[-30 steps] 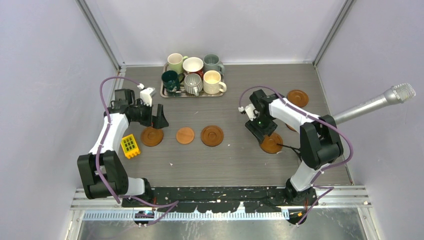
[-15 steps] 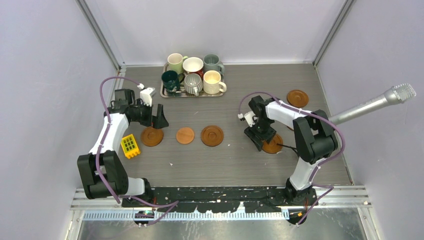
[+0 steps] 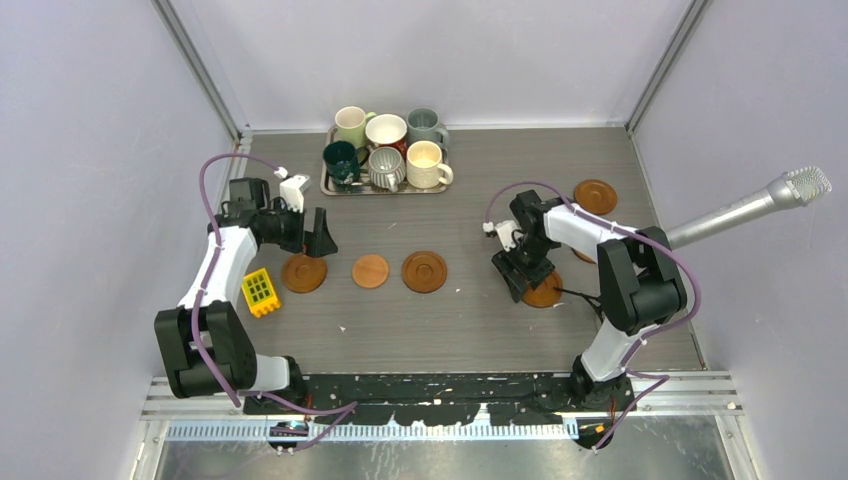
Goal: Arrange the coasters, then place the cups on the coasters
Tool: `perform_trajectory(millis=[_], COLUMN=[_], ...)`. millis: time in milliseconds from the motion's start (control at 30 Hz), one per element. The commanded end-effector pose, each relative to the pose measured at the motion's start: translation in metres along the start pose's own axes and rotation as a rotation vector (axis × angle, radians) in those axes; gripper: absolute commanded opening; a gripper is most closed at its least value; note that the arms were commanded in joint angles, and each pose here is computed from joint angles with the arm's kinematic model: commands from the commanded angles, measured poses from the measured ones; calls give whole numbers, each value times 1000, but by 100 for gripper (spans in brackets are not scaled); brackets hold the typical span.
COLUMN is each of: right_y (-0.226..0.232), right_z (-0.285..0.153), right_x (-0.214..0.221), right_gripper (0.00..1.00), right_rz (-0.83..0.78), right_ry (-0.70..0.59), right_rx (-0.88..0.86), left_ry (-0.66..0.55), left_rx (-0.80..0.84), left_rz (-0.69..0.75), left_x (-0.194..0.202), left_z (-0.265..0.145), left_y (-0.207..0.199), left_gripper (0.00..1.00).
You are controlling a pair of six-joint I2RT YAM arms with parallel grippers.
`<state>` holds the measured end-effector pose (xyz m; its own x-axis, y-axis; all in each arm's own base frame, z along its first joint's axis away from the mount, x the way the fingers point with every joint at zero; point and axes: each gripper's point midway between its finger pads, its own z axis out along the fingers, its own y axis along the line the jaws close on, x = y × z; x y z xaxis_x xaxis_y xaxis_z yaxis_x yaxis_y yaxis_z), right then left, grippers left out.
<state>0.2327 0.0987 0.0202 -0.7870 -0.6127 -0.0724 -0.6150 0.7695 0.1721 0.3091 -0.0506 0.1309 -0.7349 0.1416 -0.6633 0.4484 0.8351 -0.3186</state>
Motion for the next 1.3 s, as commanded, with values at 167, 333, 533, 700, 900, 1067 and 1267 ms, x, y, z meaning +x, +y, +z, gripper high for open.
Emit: perform_trajectory(millis=[167, 333, 533, 700, 900, 1067, 1267], right_y=[38, 43, 39, 33, 36, 35, 41], right_z=[12, 14, 15, 16, 18, 20, 19], right_x=[-33, -41, -55, -66, -81, -94, -105], right_gripper=[64, 64, 64, 63, 63, 63, 63], right_rz=[-68, -74, -75, -71, -89, -96, -111], right_ry=[-158, -167, -181, -200, -214, -221, -231], right_rx=[-223, -263, -263, -215, -179, -145, -138], left_ry=[-31, -30, -27, -26, -27, -25, -26], left_rx=[-8, -11, -16, -16, -19, -21, -22], left_rz=[25, 25, 29, 27, 30, 29, 31], left_x=[-10, -10, -9, -9, -9, -8, -8], left_z=[-1, -2, -2, -1, -1, -1, -1], left_y=[1, 2, 3, 3, 4, 4, 4], left_gripper=[100, 100, 100, 100, 100, 100, 100])
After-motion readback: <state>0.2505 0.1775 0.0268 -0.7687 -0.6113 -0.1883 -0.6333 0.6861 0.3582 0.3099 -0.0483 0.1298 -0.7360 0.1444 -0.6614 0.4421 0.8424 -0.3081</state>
